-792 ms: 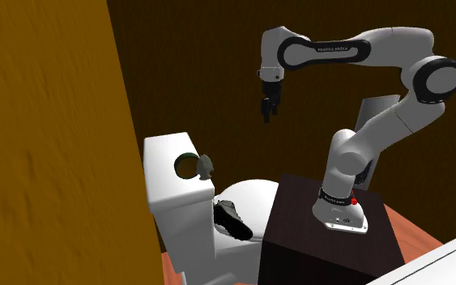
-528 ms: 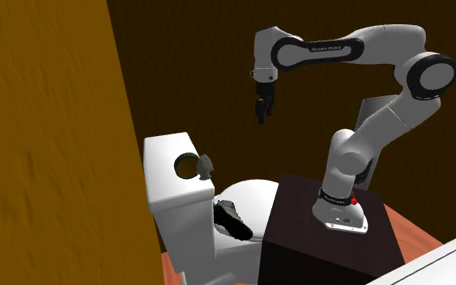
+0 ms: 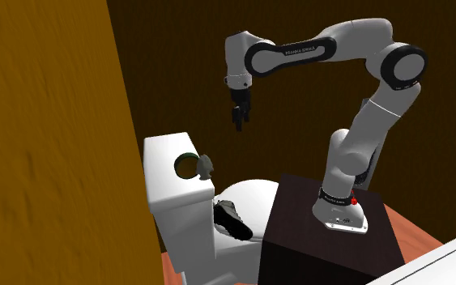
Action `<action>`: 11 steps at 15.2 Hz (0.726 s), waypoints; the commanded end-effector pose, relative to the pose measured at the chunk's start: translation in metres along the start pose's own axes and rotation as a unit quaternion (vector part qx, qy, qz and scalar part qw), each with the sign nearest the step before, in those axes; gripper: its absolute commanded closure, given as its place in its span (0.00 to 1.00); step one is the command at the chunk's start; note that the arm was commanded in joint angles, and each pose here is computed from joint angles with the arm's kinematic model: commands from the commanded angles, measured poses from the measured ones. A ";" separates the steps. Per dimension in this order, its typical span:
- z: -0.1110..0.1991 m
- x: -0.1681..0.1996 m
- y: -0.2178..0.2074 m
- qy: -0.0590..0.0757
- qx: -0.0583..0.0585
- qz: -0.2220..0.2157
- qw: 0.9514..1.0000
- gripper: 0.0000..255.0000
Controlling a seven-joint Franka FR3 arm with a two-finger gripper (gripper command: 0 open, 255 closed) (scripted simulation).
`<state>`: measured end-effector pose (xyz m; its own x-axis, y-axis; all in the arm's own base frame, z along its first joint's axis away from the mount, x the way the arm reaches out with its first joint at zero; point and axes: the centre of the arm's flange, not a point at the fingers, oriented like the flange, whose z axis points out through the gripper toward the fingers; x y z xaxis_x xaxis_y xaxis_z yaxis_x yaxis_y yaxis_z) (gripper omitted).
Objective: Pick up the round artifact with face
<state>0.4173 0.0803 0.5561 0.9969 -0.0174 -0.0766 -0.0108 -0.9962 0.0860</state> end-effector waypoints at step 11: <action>0.005 0.099 -0.134 -0.014 -0.024 -0.094 0.995 0.00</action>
<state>0.5093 0.1990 0.5361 0.9813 0.1512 -0.1195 0.1648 -0.9798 0.1136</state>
